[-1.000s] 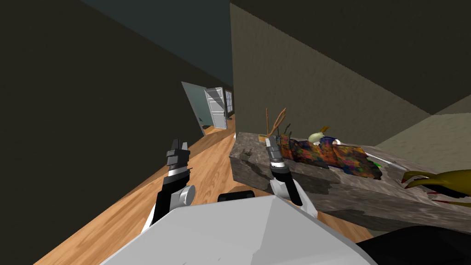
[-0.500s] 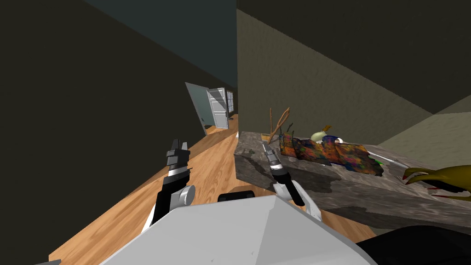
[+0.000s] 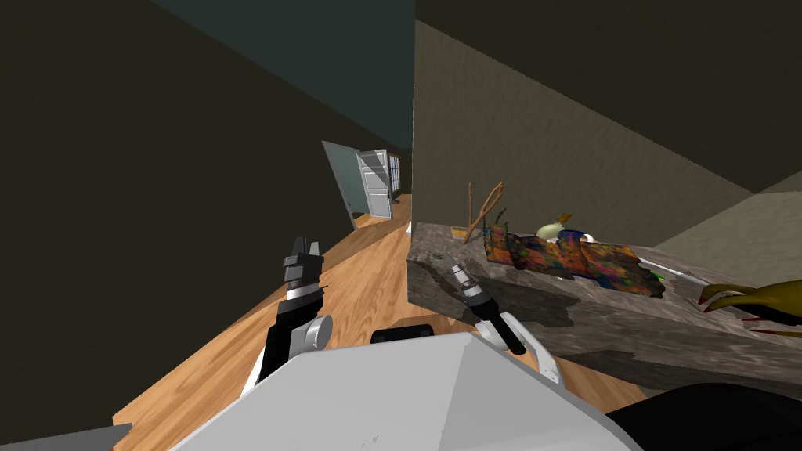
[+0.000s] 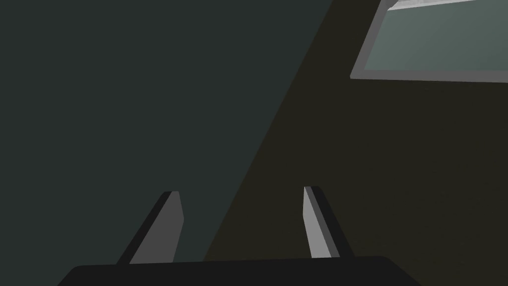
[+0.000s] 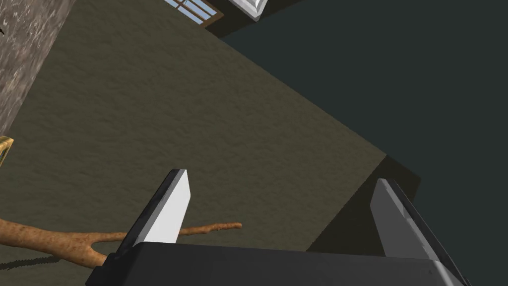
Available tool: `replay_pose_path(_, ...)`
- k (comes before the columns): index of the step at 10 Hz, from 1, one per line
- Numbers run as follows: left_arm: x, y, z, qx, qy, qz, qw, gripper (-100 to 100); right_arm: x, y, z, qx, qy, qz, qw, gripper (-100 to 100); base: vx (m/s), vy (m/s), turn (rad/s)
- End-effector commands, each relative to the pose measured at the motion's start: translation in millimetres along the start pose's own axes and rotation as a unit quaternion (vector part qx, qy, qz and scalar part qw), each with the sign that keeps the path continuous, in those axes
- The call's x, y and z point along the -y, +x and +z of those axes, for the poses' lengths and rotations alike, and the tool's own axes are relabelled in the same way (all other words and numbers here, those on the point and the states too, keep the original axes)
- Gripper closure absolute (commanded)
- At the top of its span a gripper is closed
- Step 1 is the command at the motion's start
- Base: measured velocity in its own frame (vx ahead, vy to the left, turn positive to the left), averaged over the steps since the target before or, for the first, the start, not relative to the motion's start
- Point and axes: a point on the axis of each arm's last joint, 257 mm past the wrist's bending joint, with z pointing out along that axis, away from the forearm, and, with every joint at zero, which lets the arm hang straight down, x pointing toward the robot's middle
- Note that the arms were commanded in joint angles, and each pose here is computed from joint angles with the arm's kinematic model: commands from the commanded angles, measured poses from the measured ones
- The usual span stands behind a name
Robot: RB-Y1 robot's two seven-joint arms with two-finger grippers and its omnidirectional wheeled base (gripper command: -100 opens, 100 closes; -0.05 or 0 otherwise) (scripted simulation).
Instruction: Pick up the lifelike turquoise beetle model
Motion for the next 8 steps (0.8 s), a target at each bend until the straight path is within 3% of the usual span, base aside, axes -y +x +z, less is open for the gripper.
replay_pose_path(1,0.0,0.0,0.0,0.0,0.0,0.0,1.0,0,14.6,5.4,-6.2,-0.024,0.015,-0.015,0.9995,-100,-0.035,0.101,0.013)
replay_pose_path(2,0.0,0.0,0.0,0.0,0.0,0.0,1.0,0,35.8,14.8,-17.4,-0.05,0.038,-0.031,0.9975,-100,-0.042,0.117,0.047)
replay_pose_path(5,0.0,0.0,0.0,0.0,0.0,0.0,1.0,0,68.6,21.8,-37.3,-0.094,0.07,-0.06,0.9913,-100,-0.008,0.1,0.029)
replay_pose_path(6,0.0,0.0,0.0,0.0,0.0,0.0,1.0,0,90.7,28.2,-53.2,-0.119,0.094,-0.076,0.9855,-100,-0.021,0.117,0.065)
replay_pose_path(7,0.0,0.0,0.0,0.0,0.0,0.0,1.0,0,95.6,25.8,-56.5,-0.129,0.097,-0.085,0.9833,-100,-0.008,0.104,0.02)
replay_pose_path(8,0.0,0.0,0.0,0.0,0.0,0.0,1.0,0,117.8,30.0,-74.6,-0.154,0.121,-0.102,0.9752,-100,-0.014,0.129,0.067)
